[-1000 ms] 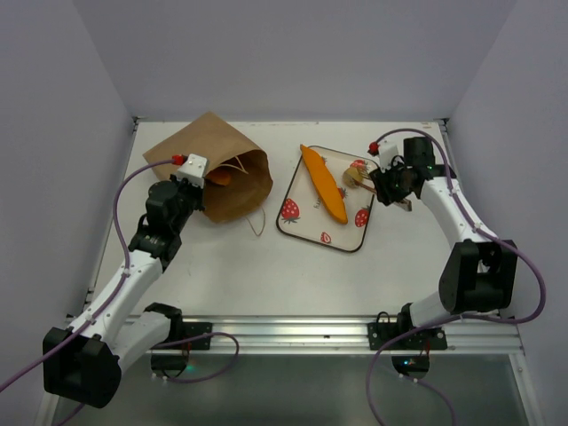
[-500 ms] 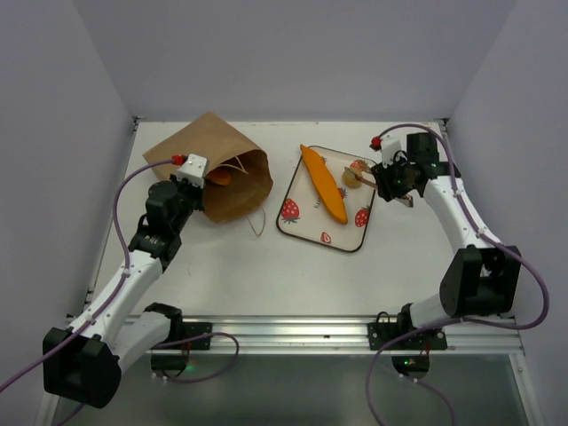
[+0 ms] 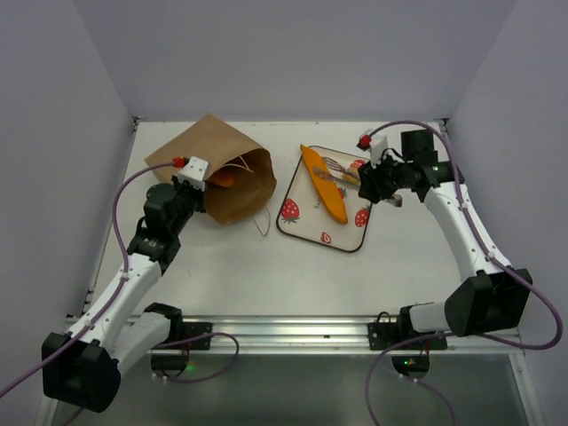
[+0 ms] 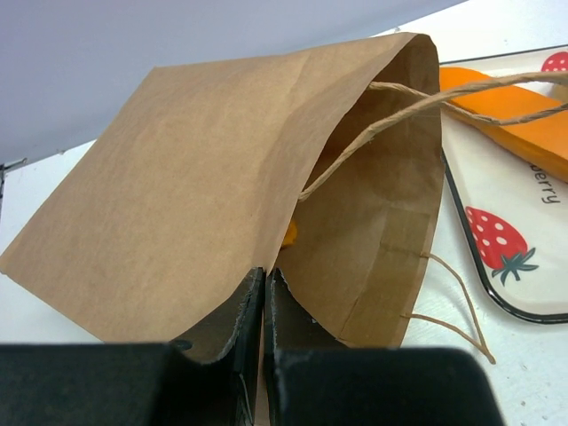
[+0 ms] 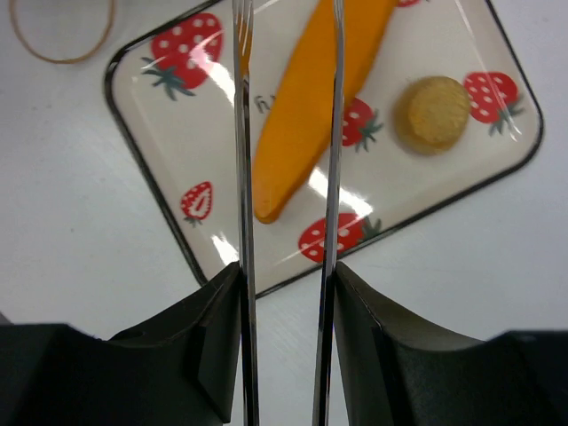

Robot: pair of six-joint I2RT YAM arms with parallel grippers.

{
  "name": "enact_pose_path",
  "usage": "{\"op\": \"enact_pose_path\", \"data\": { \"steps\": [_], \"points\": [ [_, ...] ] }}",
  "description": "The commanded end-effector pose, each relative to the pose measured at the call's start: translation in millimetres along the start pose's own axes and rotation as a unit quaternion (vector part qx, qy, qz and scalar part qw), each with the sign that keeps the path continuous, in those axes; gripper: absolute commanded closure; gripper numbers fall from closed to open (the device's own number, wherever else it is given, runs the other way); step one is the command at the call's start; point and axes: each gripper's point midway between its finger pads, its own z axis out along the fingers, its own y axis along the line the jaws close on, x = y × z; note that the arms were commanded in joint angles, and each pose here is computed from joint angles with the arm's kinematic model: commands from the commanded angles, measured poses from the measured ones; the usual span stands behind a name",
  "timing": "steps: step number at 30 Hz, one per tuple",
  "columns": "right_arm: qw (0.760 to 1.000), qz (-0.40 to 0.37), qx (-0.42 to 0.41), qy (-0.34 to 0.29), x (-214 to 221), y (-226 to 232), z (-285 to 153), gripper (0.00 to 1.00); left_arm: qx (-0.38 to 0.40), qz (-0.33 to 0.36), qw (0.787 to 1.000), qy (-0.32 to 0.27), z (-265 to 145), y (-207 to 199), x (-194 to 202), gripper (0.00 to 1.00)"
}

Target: Take the fake bread out of the paper bag

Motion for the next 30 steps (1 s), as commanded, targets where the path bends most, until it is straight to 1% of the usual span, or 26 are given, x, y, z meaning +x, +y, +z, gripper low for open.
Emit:
{"op": "enact_pose_path", "data": {
  "steps": [1, 2, 4, 5, 6, 7, 8, 9, 10, 11, 12, 13, 15, 16, 18, 23, 24, 25, 30],
  "points": [
    [0.996, -0.051, -0.074, -0.026, -19.3, 54.0, -2.8, 0.55, 0.027, 0.001, 0.999, -0.043, -3.6, -10.0, -17.0, 0.94],
    [0.993, -0.075, -0.091, -0.027, -22.9, 72.3, 0.7, 0.55, 0.028, 0.0, 0.999, -0.045, -3.8, -10.5, -17.5, 0.93],
    [0.988, -0.101, -0.108, -0.034, -27.8, 89.1, 7.6, 0.55, 0.029, -0.002, 0.999, -0.042, -3.8, -10.6, -17.8, 0.93],
    [0.984, -0.123, -0.125, -0.033, -30.4, 105.8, 13.3, 0.55, 0.029, -0.004, 0.999, -0.039, -2.9, -10.7, -17.9, 0.93],
    [0.982, -0.139, -0.12, -0.035, -33.8, 109.2, 18.4, 0.55, 0.027, -0.007, 0.999, -0.04, -3.2, -9.3, -22.9, 0.93],
    [0.98, -0.155, -0.121, -0.037, -36.8, 114.1, 22.7, 0.55, 0.029, -0.011, 0.999, -0.026, -3.7, -10.2, -17.5, 0.94],
    [0.975, -0.176, -0.133, -0.034, -38.1, 129.4, 30.7, 0.55, 0.028, -0.016, 0.999, -0.022, -4.8, -10.4, -17.5, 0.94],
    [0.973, -0.192, -0.124, -0.037, -43.5, 131.7, 36.4, 0.55, 0.024, -0.019, 0.999, -0.018, -6.1, -9.0, -16.0, 0.94],
    [0.967, -0.22, -0.121, -0.037, -48.2, 143.4, 47.0, 0.55, 0.019, -0.024, 0.999, -0.012, -9.1, -8.2, -12.6, 0.94],
    [0.963, -0.23, -0.132, -0.032, -45.9, 153.6, 51.6, 0.55, 0.017, -0.027, 0.999, -0.011, -10.7, -7.9, -10.9, 0.94],
    [0.96, -0.246, -0.126, -0.042, -52.7, 159.4, 58.6, 0.55, 0.015, -0.031, 0.999, -0.01, -12.2, -7.6, -10.4, 0.94],
    [0.955, -0.274, -0.11, -0.038, -53.9, 169.4, 66.0, 0.56, 0.013, -0.039, 0.999, -0.01, -14.2, -7.3, -10.3, 0.94],
    [0.948, -0.302, -0.085, -0.046, -60.5, 176.9, 83.3, 0.56, 0.016, -0.051, 0.999, -0.01, -17.1, -9.0, -13.2, 0.94],
    [0.941, -0.331, -0.053, -0.045, -64.7, 182.2, 88.1, 0.56, 0.018, -0.056, 0.998, -0.009, -17.5, -10.0, -14.5, 0.94],
    [0.929, -0.365, -0.023, -0.049, -73.4, 188.6, 101.4, 0.56, 0.022, -0.075, 0.997, -0.009, -17.9, -12.1, -19.9, 0.94],
    [0.908, -0.412, 0.047, -0.058, -88.1, 196.5, 117.0, 0.56, 0.029, -0.098, 0.995, -0.02, -17.5, -13.9, -33.7, 0.94],
    [0.9, -0.426, 0.062, -0.068, -95.4, 196.3, 119.1, 0.56, 0.029, -0.101, 0.994, -0.019, -17.2, -14.0, -33.3, 0.94],
    [0.894, -0.436, 0.081, -0.063, -95.1, 196.3, 124.1, 0.55, 0.03, -0.104, 0.994, -0.018, -17.2, -14.1, -32.5, 0.94],
    [0.87, -0.474, 0.117, -0.067, -100.3, 200.3, 140.9, 0.55, 0.035, -0.118, 0.992, -0.014, -18.2, -16.6, -27.9, 0.94]
  ]
}}
